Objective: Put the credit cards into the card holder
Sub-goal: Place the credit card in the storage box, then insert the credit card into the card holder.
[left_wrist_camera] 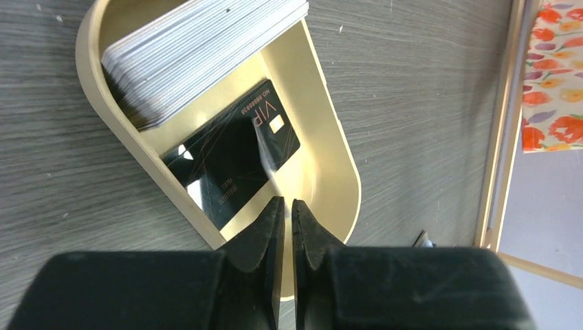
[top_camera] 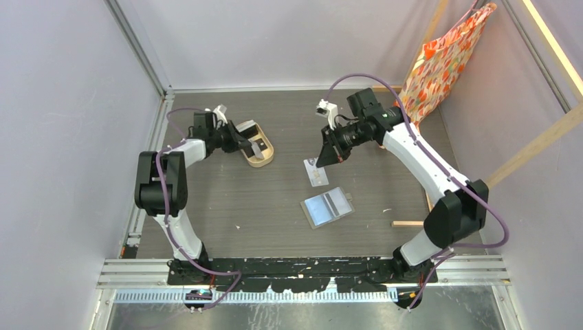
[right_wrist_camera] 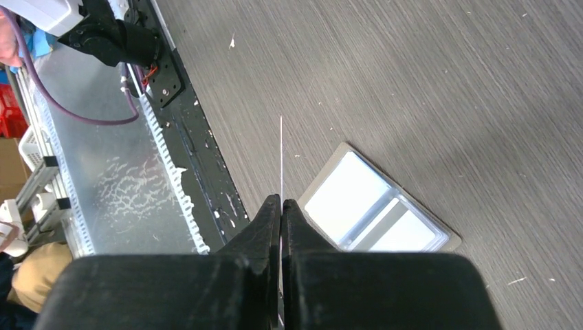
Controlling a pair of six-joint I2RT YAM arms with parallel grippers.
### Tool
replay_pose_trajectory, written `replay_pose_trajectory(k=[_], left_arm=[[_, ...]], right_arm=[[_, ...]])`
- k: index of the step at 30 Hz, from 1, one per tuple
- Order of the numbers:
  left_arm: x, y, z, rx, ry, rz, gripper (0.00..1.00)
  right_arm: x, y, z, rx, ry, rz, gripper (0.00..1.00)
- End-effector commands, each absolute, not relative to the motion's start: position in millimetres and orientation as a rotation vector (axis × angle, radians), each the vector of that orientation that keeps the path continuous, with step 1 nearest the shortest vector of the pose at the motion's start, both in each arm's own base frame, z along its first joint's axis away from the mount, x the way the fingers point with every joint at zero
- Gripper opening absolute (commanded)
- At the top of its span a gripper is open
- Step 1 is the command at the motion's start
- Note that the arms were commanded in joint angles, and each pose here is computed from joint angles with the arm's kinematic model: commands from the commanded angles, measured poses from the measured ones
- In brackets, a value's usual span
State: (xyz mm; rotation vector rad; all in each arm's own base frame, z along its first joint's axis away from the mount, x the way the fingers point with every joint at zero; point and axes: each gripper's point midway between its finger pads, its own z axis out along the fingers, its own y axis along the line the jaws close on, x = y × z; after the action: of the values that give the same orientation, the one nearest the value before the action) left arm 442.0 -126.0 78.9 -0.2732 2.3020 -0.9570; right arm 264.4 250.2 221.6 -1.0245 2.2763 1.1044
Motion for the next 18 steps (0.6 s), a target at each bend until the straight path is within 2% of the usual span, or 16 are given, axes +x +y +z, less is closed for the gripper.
replay_pose_trajectory(k=[1, 7, 12, 15, 18], left_arm=[[444, -125, 102, -0.202, 2.293, -0.873, 0.1], [448, -120, 113, -0.154, 2.312, -0.771, 0.1], [437, -130, 155, -0.054, 2.236, -0.689, 0.14], [413, -155, 199, 0.093, 2.09, -0.679, 0.26], [376, -185, 241, 0.211, 1.846, -0.796, 0.56]], right_arm=[[268, 242, 239, -1.028, 2.142, 1.078, 0.01], [269, 238, 239, -0.996, 2.142, 1.122, 0.01], [265, 233, 246, -0.981, 2.115, 1.157, 0.01], [260, 233, 252, -0.947, 2.061, 1.224, 0.01], [256, 231, 252, -0.892, 2.006, 1.275, 0.01]])
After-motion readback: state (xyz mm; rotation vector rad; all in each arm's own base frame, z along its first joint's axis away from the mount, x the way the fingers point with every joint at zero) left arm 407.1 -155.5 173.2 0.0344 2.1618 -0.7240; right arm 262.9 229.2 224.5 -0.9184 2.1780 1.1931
